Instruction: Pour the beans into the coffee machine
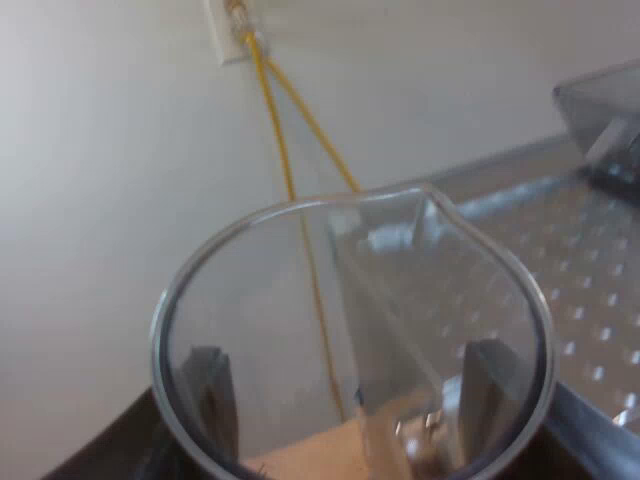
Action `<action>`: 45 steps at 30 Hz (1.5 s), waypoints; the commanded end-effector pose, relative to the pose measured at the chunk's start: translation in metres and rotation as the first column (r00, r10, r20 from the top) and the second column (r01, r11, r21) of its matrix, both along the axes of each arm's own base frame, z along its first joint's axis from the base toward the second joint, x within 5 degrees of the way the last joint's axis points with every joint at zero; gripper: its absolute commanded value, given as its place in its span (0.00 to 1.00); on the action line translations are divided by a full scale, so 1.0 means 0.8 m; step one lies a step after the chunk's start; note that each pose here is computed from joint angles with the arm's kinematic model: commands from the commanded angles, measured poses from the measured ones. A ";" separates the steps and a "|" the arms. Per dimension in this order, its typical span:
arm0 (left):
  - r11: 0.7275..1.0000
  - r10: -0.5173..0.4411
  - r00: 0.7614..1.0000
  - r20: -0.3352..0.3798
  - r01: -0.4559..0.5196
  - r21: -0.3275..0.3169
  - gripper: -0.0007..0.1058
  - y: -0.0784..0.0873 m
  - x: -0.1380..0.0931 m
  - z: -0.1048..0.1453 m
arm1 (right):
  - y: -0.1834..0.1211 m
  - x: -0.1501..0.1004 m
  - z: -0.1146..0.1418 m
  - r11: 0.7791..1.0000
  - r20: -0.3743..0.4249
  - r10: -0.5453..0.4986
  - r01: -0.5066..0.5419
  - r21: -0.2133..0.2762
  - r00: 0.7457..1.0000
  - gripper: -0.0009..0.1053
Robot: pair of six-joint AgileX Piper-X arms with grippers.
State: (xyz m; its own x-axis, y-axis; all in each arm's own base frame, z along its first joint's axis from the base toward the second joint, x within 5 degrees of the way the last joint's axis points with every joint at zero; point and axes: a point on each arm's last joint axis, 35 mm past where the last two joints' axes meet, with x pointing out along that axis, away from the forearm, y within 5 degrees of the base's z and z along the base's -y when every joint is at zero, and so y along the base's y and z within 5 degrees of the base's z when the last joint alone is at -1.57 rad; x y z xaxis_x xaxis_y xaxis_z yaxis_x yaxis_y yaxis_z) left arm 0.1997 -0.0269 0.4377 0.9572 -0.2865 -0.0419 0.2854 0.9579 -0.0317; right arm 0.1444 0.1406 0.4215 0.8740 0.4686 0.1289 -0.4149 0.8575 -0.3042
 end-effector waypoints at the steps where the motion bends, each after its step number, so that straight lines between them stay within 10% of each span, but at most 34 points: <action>1: 0.999 -0.044 0.999 0.023 0.044 0.001 0.15 -0.013 0.015 0.019 | -0.002 -0.002 0.005 1.000 0.017 -0.002 0.001 0.015 1.000 0.75; 27: 0.993 -0.115 0.993 0.009 0.115 -0.001 0.15 -0.076 0.137 0.086 | -0.002 -0.002 0.005 1.000 0.017 -0.002 0.001 0.015 1.000 0.75; 45: 0.983 -0.181 0.979 -0.097 0.184 0.023 0.15 -0.165 0.223 0.084 | -0.002 -0.002 0.005 1.000 0.013 -0.001 0.001 0.019 1.000 0.75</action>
State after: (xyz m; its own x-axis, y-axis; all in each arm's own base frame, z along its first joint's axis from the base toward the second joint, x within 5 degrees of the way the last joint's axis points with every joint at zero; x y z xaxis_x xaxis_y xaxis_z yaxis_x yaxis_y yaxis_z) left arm 0.3846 -0.1572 0.4918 0.8727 -0.4520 -0.1848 0.4530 0.8906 -0.0392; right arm 0.1444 0.1406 0.4215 0.8740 0.4686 0.1289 -0.4162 0.8586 -0.2992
